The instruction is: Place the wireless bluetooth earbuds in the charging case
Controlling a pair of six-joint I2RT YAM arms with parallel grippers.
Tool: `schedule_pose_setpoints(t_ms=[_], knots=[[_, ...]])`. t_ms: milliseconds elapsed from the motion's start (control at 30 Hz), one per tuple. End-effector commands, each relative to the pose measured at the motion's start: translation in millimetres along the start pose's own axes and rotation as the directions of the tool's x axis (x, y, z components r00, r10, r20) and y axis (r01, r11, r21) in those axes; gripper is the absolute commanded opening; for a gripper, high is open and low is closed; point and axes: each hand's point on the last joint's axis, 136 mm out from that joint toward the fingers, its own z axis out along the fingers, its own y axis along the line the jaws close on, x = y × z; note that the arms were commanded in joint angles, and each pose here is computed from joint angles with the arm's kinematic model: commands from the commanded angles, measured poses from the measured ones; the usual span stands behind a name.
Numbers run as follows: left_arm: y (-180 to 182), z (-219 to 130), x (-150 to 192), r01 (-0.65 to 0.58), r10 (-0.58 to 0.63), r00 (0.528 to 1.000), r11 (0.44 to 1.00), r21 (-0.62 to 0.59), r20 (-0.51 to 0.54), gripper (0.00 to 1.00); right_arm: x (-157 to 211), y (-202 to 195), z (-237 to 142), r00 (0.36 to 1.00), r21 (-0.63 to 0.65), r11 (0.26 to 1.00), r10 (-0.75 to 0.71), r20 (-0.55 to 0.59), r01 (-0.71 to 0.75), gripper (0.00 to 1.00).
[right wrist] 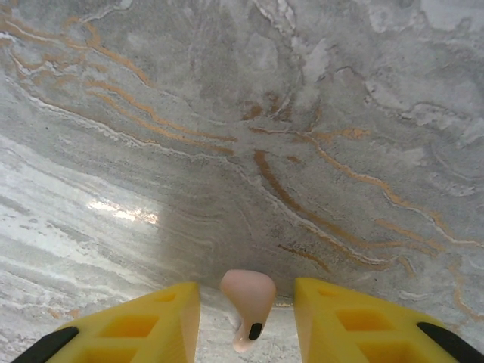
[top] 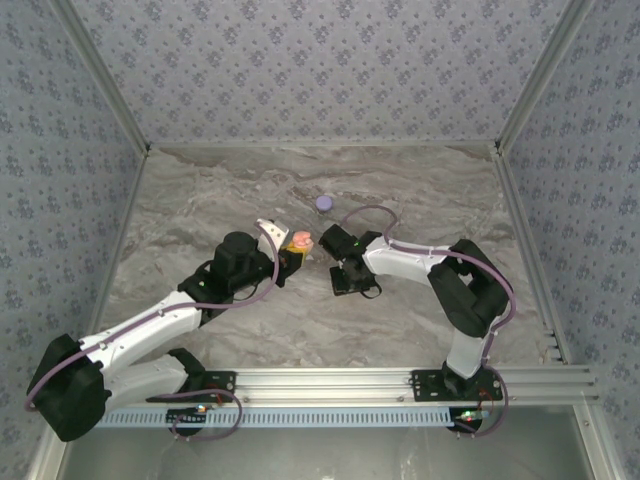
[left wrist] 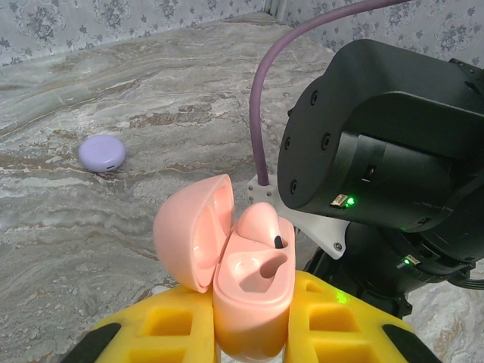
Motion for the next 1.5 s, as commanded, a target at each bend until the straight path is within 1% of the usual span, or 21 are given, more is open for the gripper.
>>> schedule_pose_setpoints(t_ms=[0,300,433,867,1467], knots=[[-3,-2,-14,-0.025,0.024,0.999,1.000,0.001,0.032,0.11,-10,5,-14,0.997,-0.012,0.998,0.068,0.044,-0.067,0.41],[-3,-2,-14,-0.024,0.024,0.999,1.000,-0.001,0.032,0.11,-13,4,-15,0.981,-0.009,0.983,0.181,0.068,-0.181,0.42],[-3,-1,-14,-0.022,0.022,0.999,1.000,0.000,0.032,0.11,-14,2,-15,0.978,0.006,0.981,0.194,0.073,-0.195,0.41],[-2,0,-13,-0.021,0.021,0.999,1.000,-0.001,0.028,0.10,-14,4,-7,0.981,0.022,0.982,0.189,0.052,-0.190,0.37],[-2,1,-13,-0.021,0.021,0.999,1.000,-0.002,0.027,0.10,-10,2,-3,0.987,0.069,0.985,0.156,0.023,-0.158,0.36]])
